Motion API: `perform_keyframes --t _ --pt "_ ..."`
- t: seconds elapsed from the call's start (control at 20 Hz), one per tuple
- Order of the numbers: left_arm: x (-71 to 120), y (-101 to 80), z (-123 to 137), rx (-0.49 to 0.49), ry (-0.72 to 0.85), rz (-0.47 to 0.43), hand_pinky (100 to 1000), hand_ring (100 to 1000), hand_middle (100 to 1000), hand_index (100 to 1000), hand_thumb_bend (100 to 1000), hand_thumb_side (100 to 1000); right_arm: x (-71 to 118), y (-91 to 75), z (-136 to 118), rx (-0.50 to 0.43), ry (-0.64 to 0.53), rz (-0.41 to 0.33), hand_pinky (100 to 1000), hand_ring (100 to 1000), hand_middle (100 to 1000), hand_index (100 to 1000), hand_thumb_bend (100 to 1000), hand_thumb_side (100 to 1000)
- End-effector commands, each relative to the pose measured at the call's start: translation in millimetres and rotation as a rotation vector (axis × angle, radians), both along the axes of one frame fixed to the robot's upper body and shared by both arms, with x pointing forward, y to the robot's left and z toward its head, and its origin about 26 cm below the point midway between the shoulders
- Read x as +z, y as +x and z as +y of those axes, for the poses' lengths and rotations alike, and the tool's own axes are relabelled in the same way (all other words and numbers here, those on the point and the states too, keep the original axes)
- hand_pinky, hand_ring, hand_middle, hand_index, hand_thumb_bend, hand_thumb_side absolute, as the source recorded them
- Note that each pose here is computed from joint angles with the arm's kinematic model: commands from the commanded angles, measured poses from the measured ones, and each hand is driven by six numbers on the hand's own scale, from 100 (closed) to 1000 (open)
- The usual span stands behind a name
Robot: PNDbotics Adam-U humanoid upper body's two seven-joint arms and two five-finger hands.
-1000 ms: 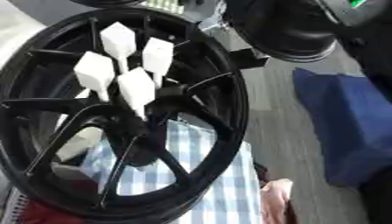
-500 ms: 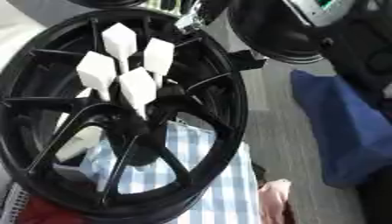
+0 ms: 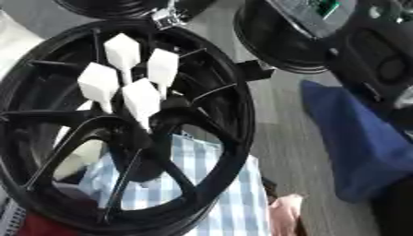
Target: Pull the pin out of the wheel hub.
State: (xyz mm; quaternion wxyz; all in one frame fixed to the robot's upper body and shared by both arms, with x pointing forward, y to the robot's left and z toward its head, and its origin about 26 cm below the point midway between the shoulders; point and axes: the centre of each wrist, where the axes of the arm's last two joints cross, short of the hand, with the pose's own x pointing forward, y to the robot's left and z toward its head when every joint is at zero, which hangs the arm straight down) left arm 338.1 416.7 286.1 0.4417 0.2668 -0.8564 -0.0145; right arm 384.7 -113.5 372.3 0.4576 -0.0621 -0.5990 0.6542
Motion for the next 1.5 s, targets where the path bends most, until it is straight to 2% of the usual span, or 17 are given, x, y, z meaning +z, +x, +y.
perform_keyframes --t 0.05,0.45,0.85,1.5 --pt "13.1 -3.7 4 0.009 0.027 -0.022 761 795 788 810 424 709 12.7 -14.3 2 -0.011 0.009 0.0 843 793 800 820 447 497" --pt "10.7 -2.8 4 0.009 0.024 -0.012 761 793 787 810 421 709 6.2 -22.3 3 -0.066 -0.044 -0.044 838 794 801 819 508 446" --pt "9.6 -2.9 5 0.013 0.02 -0.012 760 788 781 805 419 707 -2.2 -12.7 -9 -0.122 -0.16 -0.097 833 796 790 816 530 419" --pt "11.3 -2.6 4 0.011 0.013 -0.021 760 785 777 799 410 707 -13.1 -2.3 -13 -0.116 -0.217 -0.038 826 790 780 815 528 438"
